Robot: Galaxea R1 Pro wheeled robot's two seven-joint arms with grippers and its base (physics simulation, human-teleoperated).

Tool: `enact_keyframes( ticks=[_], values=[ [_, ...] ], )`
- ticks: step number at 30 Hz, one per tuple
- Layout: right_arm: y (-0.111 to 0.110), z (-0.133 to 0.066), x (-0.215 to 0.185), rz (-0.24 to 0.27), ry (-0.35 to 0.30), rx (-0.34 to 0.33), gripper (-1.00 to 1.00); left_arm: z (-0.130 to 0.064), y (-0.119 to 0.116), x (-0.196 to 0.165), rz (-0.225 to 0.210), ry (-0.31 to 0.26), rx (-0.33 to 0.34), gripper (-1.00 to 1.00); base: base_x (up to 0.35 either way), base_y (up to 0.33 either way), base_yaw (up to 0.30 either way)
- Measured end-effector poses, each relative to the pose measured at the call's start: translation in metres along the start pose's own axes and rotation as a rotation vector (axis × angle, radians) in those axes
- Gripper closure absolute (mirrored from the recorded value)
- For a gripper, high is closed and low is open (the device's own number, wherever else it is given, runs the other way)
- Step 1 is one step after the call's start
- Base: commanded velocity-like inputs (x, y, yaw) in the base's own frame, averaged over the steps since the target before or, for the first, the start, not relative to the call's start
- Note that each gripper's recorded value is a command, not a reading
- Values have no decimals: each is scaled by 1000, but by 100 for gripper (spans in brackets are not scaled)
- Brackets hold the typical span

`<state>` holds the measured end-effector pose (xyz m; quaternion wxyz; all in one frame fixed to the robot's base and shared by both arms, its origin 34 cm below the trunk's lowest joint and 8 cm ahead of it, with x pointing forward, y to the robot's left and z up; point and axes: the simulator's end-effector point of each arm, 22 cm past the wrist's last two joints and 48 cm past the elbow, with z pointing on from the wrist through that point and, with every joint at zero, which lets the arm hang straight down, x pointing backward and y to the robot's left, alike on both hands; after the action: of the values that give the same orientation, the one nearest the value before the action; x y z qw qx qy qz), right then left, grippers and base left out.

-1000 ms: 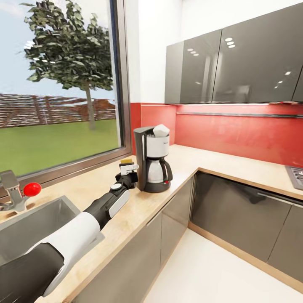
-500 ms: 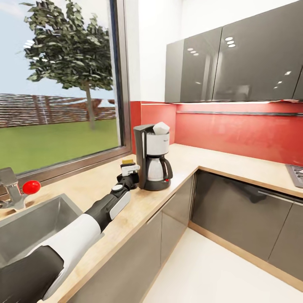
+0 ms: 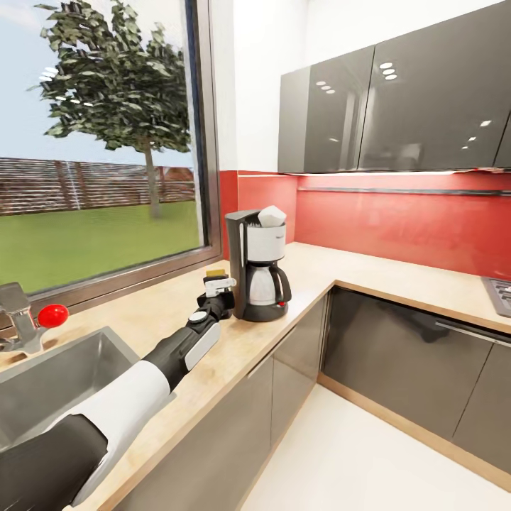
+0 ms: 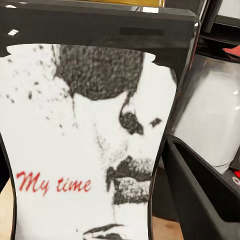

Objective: Set up a coffee station on the kitchen countertop: keep the coffee maker on the countertop, move the bottle of coffee from the kitchen shelf to the counter next to the coffee maker, place a paper coffee filter on top of the coffee maker, put the saucer next to the coffee maker with the coffee cup on the saucer, and place the electric kettle next to the coffee maker.

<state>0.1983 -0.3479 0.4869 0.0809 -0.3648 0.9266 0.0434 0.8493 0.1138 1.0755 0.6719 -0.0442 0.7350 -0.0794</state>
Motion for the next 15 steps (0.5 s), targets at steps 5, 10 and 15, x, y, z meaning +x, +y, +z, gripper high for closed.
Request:
enact_keyframes(
  ticks=[5,10,15],
  values=[
    [-15,0,-17,-34,-41,24,-100,-4,0,26,-3,33,-7,100,-18,-24,191],
    [-16,-1,-30,-50,-93,26,-100,-9,4,51,-8,68,-13,100,-3,-4,108],
    [-16,-1,-31,-51,-97,27,-100,-10,3,51,-4,66,-12,100,2,-19,9]
  ],
)
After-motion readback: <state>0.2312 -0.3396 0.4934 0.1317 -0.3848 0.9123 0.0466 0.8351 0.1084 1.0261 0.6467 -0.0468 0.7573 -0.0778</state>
